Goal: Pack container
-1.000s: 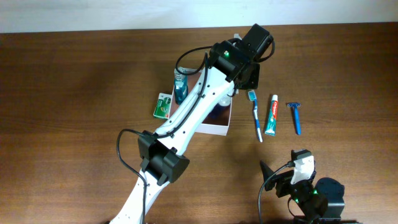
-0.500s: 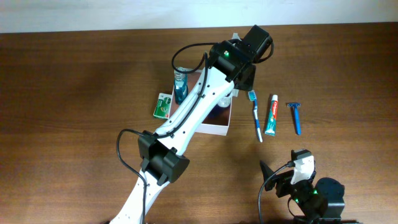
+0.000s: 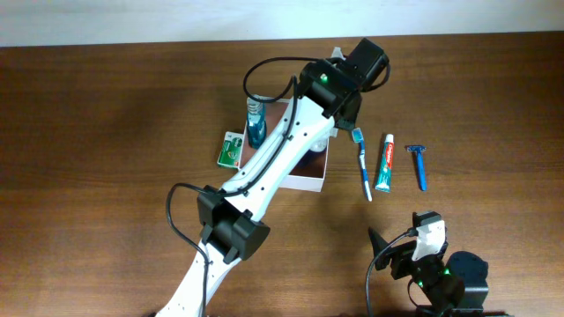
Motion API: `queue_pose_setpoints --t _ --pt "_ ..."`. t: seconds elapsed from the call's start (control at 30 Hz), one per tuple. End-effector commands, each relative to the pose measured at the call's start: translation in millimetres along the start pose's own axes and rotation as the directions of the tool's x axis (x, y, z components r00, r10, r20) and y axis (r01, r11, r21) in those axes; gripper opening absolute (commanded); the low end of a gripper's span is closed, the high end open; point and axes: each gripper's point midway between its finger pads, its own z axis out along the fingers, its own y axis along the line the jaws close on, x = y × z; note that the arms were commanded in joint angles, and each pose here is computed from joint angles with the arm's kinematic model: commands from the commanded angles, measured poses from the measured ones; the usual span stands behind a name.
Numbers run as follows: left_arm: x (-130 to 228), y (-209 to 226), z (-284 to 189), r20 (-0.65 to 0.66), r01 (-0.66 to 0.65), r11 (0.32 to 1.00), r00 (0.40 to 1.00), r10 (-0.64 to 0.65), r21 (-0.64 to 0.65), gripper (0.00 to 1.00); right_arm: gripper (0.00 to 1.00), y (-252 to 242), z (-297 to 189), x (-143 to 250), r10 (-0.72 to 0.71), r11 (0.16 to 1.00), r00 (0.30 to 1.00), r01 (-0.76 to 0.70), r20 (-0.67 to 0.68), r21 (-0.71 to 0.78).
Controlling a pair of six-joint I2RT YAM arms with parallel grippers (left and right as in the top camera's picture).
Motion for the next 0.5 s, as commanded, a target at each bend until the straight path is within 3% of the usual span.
queue_pose_setpoints --t 0.0,0.47 --pt "2 3 -7 0.004 -0.035 0.999 0.999 0.035 -0.019 0.64 0.99 1 0 1 0.010 1.000 1.000 -0.010 0.001 -0.007" --pt "17 -18 4 -0.028 -0.144 0.990 0.989 0.144 -0.007 0.64 0.99 1 0 1 0.010 1.000 1.000 -0.010 0.001 -0.007"
